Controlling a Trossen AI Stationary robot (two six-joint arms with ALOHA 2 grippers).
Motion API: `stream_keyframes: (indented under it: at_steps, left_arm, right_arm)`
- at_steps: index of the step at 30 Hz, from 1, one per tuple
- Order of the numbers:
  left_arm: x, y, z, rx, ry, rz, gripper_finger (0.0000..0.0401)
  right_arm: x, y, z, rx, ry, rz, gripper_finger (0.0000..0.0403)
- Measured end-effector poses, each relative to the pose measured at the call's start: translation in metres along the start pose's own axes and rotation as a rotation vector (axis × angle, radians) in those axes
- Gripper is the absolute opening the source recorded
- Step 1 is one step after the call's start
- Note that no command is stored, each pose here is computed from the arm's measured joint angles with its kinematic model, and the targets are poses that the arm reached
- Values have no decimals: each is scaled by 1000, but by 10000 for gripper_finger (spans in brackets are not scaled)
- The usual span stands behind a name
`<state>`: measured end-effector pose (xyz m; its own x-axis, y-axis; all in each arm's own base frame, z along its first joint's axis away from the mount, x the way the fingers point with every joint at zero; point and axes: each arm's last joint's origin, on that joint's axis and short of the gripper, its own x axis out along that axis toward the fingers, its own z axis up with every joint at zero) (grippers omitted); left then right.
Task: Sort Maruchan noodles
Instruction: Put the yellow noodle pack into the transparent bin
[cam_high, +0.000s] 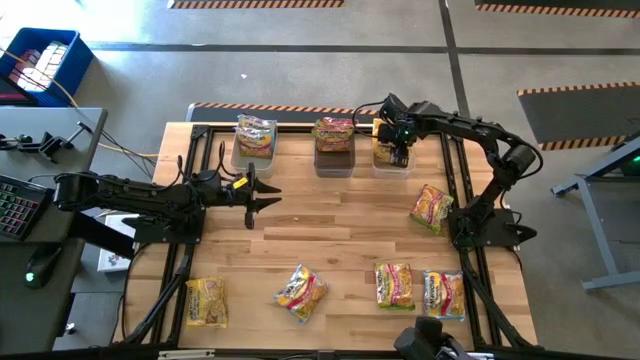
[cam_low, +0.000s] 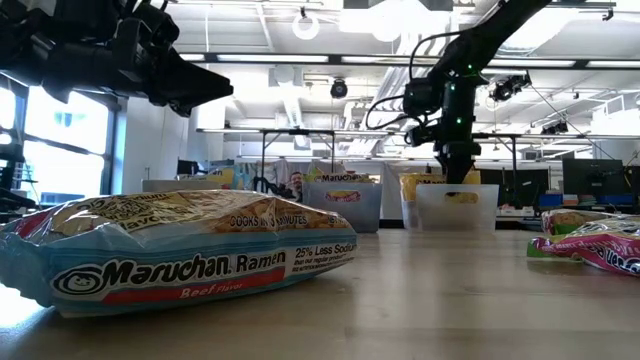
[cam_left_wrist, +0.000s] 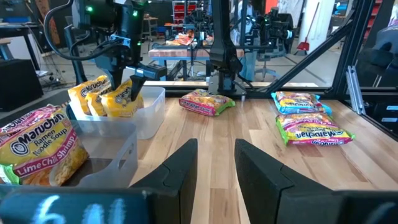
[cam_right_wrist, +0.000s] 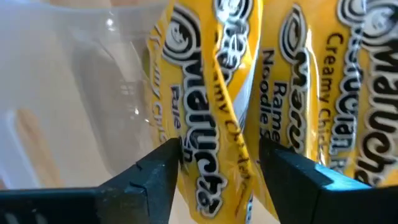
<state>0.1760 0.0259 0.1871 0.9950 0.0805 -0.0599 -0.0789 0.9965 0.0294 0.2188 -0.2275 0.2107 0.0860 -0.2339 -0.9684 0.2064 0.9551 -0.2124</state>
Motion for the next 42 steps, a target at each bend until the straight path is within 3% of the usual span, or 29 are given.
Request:
stream_keyframes:
  at_steps: [15,23,28,36,39,42]
  left_arm:
    - [0,0,0,-5,0,-1,99]
    - [0,0,0,-5,0,-1,99]
    - [0,0,0,-7,0,-1,99]
    - [0,0,0,-7,2,-1,99]
    - [0,0,-1,-7,6,0,99]
    - [0,0,-1,-6,9,1,99]
  right_arm:
    - [-31,1,-6,8,-52,-93,206]
    - [-58,4,-16,73,-109,-125,203]
    - [-64,10,-21,150,-139,-18,159]
    - [-63,20,-15,163,-209,154,30]
    - [-64,27,-11,163,-199,146,27]
    - [-65,35,-8,169,-179,136,58]
